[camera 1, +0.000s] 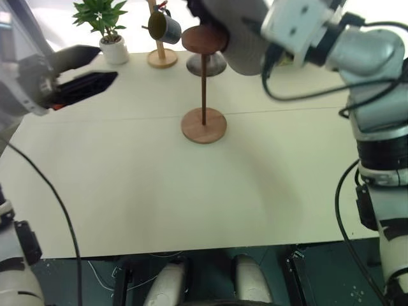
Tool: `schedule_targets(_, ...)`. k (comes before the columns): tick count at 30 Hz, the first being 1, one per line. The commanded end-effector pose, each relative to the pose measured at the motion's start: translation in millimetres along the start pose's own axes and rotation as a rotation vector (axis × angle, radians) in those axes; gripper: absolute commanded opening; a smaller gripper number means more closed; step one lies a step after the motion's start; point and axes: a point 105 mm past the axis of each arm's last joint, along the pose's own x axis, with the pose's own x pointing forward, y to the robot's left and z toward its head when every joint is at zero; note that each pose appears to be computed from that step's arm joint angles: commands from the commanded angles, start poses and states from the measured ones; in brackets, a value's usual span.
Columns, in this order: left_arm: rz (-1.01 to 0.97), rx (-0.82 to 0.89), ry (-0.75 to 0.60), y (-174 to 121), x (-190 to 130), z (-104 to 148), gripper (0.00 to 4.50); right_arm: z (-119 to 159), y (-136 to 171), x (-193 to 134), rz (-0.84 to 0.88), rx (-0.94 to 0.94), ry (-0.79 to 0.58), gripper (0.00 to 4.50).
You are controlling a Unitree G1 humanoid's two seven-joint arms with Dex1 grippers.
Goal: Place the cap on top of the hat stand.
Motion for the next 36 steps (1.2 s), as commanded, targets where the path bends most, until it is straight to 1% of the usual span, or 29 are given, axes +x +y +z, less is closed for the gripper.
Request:
schedule_targets(1, 0.027, 0.066, -0.034, -1, -10, 19, 4.5, 9, 8, -9, 0.012, -0.23, -0.046, 0.04)
schedule_targets(5, 0.04, 0.065, -0.028, 0, -12, 18, 4.5, -4, 37, -15, 0.066, -0.407, -0.042, 0.04)
schedule_targets(8, 0.042, 0.065, -0.025, 1, -12, 17, 4.5, -13, 49, -17, 0.071, -0.385, -0.029, 0.04)
schedule_targets(12, 0.028, 0.068, -0.015, 1, -7, 17, 4.5, -28, 62, -17, -0.014, -0.169, 0.004, 0.04)
schedule_targets(15, 0.018, 0.067, -0.013, 3, -5, 17, 4.5, -25, 74, -10, -0.117, -0.02, -0.02, 0.04)
schedule_targets(19, -0.003, 0.067, -0.005, 5, 1, 15, 4.5, -15, 100, 8, -0.186, 0.165, -0.066, 0.04)
schedule_targets(20, -0.011, 0.068, -0.004, 5, 3, 15, 4.5, -14, 108, 12, -0.189, 0.177, -0.062, 0.04)
schedule_targets(23, -0.028, 0.074, 0.005, 6, 7, 15, 4.5, -14, 126, 17, -0.179, 0.133, -0.051, 0.04)
schedule_targets(26, -0.04, 0.078, 0.014, 6, 8, 14, 4.5, -25, 137, 12, -0.2, 0.132, -0.017, 0.04)
schedule_targets(29, -0.039, 0.079, 0.013, 9, 9, 14, 4.5, -36, 149, 4, -0.216, 0.091, 0.015, 0.04)
schedule_targets(31, -0.039, 0.08, 0.015, 9, 8, 15, 4.5, -38, 149, 2, -0.223, 0.076, 0.022, 0.04)
schedule_targets(33, -0.036, 0.079, 0.02, 10, 7, 14, 4.5, -39, 144, 0, -0.242, 0.06, 0.03, 0.04)
schedule_targets(36, -0.027, 0.079, 0.035, 11, 5, 11, 4.5, -41, 139, -1, -0.227, 0.01, 0.037, 0.04)
